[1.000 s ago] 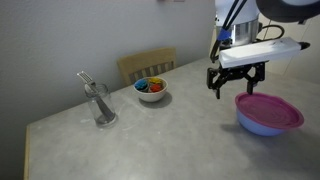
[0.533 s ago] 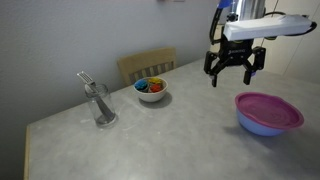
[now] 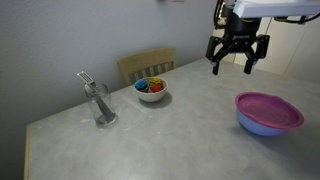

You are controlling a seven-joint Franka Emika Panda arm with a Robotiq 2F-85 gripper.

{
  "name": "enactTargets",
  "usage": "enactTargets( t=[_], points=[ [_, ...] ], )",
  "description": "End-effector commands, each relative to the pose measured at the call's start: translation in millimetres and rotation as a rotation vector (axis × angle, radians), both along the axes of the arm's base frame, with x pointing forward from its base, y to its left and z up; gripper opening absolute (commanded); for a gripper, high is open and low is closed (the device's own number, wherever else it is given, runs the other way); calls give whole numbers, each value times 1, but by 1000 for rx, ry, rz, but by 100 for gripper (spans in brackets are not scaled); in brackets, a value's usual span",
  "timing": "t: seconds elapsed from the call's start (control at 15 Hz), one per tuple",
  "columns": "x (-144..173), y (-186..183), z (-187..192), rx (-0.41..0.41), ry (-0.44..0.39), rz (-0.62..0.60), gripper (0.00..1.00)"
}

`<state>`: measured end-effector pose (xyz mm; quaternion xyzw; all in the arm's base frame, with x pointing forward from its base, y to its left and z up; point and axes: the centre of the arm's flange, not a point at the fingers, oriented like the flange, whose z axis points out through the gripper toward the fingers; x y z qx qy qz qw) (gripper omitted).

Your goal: Put the pink lid on the blue bowl.

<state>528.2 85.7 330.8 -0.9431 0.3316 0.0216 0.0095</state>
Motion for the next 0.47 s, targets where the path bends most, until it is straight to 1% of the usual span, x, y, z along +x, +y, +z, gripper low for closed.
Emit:
enactTargets(
  t=[0.0,0.4],
  points=[
    [0,-1,2,2,-3,1,100],
    [-3,-3,1,2,-1,1,100]
  ],
)
